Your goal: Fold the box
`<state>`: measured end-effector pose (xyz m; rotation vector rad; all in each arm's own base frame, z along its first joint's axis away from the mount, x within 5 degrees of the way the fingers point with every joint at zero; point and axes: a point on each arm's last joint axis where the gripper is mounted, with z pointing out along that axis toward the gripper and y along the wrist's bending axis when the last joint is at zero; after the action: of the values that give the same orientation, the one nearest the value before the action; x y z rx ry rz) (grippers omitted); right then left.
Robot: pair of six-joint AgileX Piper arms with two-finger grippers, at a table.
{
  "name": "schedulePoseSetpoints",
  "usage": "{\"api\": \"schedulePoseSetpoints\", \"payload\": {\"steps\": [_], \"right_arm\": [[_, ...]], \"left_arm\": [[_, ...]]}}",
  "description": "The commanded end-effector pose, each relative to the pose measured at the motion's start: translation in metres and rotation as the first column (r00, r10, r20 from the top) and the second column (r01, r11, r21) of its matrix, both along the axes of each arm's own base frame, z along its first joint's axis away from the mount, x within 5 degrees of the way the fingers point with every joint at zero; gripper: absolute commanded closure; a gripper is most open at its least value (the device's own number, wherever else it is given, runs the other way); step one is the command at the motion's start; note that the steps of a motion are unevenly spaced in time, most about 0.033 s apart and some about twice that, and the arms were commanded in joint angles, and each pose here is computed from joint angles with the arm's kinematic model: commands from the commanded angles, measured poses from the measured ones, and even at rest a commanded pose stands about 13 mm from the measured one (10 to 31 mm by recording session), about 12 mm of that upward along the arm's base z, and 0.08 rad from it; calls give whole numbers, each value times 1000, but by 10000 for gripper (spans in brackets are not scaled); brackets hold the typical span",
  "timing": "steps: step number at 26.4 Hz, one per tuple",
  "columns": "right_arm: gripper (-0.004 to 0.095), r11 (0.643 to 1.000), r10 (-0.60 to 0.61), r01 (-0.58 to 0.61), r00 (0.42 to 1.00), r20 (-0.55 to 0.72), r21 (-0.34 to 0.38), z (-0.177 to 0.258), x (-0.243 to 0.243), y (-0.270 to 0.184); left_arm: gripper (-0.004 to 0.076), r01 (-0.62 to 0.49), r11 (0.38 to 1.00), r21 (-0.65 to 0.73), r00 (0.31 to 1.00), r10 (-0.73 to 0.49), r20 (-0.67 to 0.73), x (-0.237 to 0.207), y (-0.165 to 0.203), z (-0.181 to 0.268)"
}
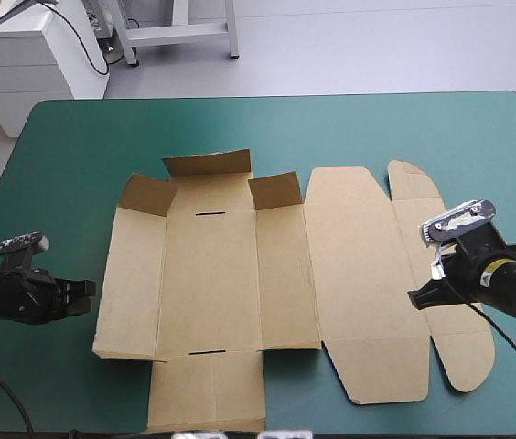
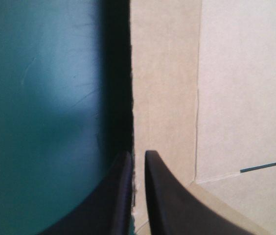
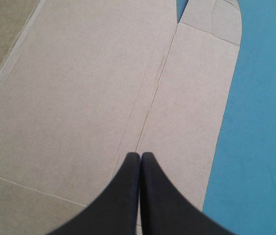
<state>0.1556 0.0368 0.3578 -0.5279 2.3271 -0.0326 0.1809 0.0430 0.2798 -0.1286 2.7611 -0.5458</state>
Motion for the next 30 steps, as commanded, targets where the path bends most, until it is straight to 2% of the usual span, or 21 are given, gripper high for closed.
{"api": "schedulePoseSetpoints", "payload": {"steps": [1, 5, 9, 19, 25, 30], "right_arm": [[923, 1000, -5, 5, 997, 80, 8, 12, 1, -2], [923, 1000, -5, 4, 997, 79, 13, 12, 1, -1], [923, 1000, -5, 4, 997, 79, 13, 12, 1, -1], [924, 1000, -5, 4, 997, 80, 13, 12, 1, -1], [924, 1000, -5, 3, 996, 85, 14, 12, 1, -1], [923, 1000, -5, 3, 996, 86, 14, 13, 1, -1]], "left_arm": [[507, 31, 998, -63, 997, -27, 71, 1, -7, 13], [311, 35, 998, -52, 996, -31, 81, 2, -7, 12], [211, 23, 997, -68, 996, -17, 90, 5, -7, 11], [206, 44, 984, -170, 998, -50, -32, 21, -2, -13], [206, 42, 946, -322, 992, -78, -99, 29, -6, -41], [206, 74, 905, -420, 993, -104, -50, 24, -17, -55]]}}
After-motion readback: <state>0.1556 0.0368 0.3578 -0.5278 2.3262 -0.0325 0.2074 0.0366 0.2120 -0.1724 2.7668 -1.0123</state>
